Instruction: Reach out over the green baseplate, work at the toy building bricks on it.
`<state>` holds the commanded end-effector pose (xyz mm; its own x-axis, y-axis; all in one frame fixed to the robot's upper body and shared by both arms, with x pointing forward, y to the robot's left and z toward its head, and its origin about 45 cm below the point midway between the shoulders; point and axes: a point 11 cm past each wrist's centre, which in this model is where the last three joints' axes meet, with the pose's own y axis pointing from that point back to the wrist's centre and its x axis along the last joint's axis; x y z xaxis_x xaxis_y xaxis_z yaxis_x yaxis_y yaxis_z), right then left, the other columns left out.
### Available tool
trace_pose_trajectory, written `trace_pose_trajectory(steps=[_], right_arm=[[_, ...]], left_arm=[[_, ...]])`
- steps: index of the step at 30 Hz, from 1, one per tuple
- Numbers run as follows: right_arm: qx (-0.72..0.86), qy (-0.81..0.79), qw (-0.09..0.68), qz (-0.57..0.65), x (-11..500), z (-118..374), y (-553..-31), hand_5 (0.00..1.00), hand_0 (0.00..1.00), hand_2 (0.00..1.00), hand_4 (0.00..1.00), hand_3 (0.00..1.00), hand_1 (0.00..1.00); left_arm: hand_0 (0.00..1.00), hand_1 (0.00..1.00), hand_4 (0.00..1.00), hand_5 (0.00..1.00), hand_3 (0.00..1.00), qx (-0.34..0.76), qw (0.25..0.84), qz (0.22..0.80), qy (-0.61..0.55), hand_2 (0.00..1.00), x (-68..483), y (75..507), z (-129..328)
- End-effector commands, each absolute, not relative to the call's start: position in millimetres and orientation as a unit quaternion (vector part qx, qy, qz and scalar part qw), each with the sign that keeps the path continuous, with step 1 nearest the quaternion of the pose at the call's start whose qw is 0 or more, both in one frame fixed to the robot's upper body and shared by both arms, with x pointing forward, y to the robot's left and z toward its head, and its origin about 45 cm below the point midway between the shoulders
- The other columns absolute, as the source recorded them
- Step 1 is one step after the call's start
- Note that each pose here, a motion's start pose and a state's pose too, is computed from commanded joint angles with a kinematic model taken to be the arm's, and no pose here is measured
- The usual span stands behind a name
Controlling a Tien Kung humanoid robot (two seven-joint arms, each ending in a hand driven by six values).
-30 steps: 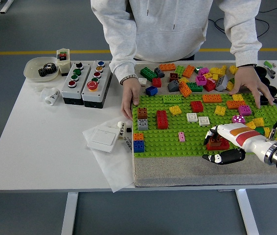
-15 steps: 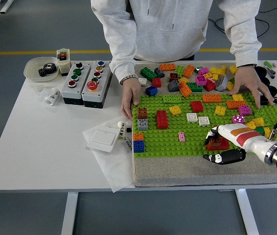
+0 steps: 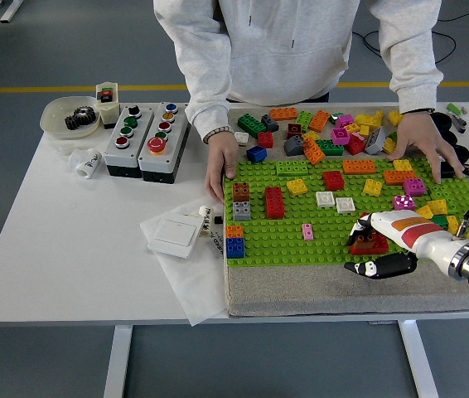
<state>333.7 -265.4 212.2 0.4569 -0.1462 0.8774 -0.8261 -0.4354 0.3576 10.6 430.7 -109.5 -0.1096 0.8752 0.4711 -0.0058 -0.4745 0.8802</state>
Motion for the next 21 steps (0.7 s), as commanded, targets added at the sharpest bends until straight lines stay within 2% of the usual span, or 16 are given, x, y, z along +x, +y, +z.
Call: trace_pose_trajectory(steps=[21], right_arm=[[0.745,-0.324,0.419,0.406,331.4,209.3,-264.1,0.506,0.645,0.700,0.835,0.580,0.640]], left_arm=[[0.759,0.793,0.788,0.693,0.755,0.574,0.342,0.638,0.383,0.844,6.1,429.5,-110.1]])
